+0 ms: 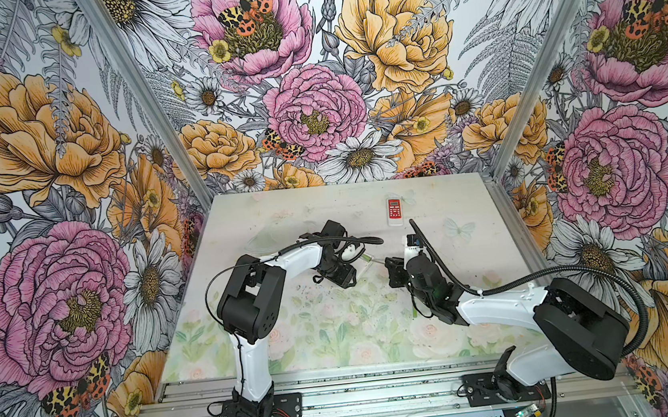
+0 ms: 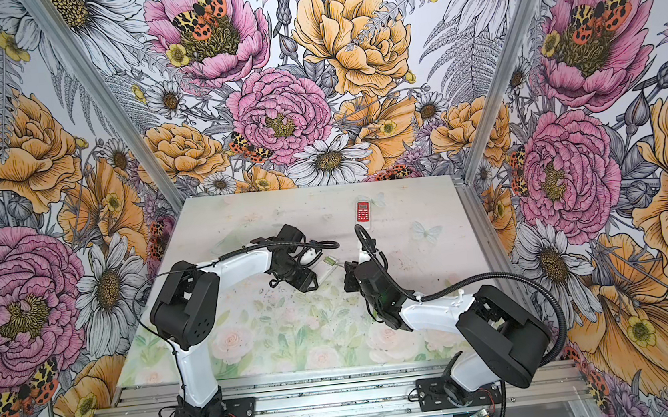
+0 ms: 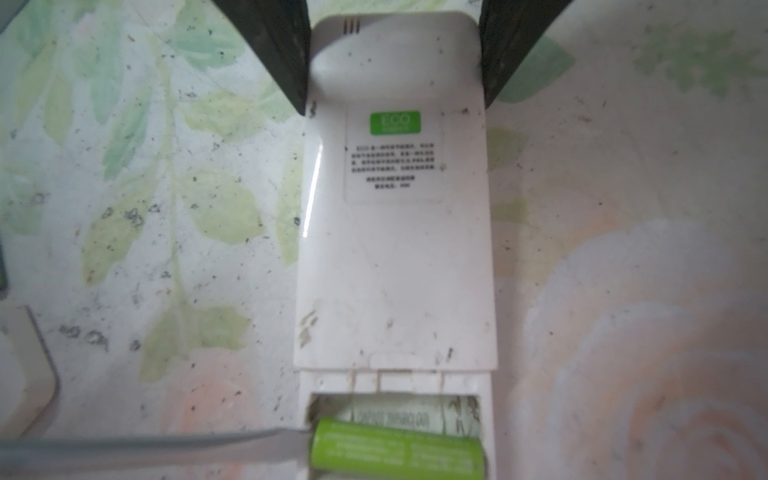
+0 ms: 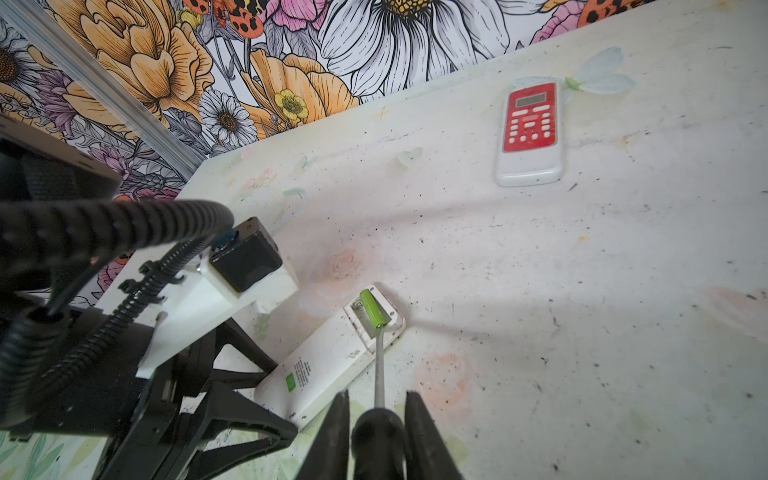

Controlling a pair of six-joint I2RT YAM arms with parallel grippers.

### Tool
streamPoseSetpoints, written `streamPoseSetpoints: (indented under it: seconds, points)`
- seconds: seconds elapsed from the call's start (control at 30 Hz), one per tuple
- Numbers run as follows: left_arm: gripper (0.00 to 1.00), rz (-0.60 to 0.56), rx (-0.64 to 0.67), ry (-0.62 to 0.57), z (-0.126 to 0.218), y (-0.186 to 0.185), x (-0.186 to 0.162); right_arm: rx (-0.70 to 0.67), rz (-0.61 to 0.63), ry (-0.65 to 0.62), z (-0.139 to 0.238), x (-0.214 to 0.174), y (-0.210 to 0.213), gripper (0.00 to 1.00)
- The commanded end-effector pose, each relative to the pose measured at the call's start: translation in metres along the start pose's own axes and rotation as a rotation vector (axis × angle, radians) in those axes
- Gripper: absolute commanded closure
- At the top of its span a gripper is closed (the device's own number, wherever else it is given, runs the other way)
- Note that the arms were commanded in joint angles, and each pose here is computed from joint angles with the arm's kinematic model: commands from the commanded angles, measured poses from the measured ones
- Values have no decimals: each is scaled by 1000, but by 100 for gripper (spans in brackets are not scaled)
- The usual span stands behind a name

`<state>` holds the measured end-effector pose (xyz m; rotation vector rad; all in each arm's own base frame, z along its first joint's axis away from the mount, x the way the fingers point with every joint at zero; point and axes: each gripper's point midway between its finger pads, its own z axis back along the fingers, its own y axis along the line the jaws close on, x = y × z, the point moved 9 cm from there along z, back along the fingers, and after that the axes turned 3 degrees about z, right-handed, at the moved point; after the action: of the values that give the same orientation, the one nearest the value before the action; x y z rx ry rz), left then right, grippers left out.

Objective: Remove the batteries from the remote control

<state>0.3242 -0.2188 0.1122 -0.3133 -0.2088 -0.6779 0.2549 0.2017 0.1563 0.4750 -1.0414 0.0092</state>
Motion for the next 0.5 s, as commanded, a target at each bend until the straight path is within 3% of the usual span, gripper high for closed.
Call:
streamPoseSetpoints:
  seconds: [0.0, 0.47]
  points:
    - [100, -112, -163, 26, -5, -31, -5, 129, -72, -112, 4, 25, 20, 100]
    - [100, -109, -89, 36, -5, -27, -6, 132, -70, -105, 9, 31, 22, 100]
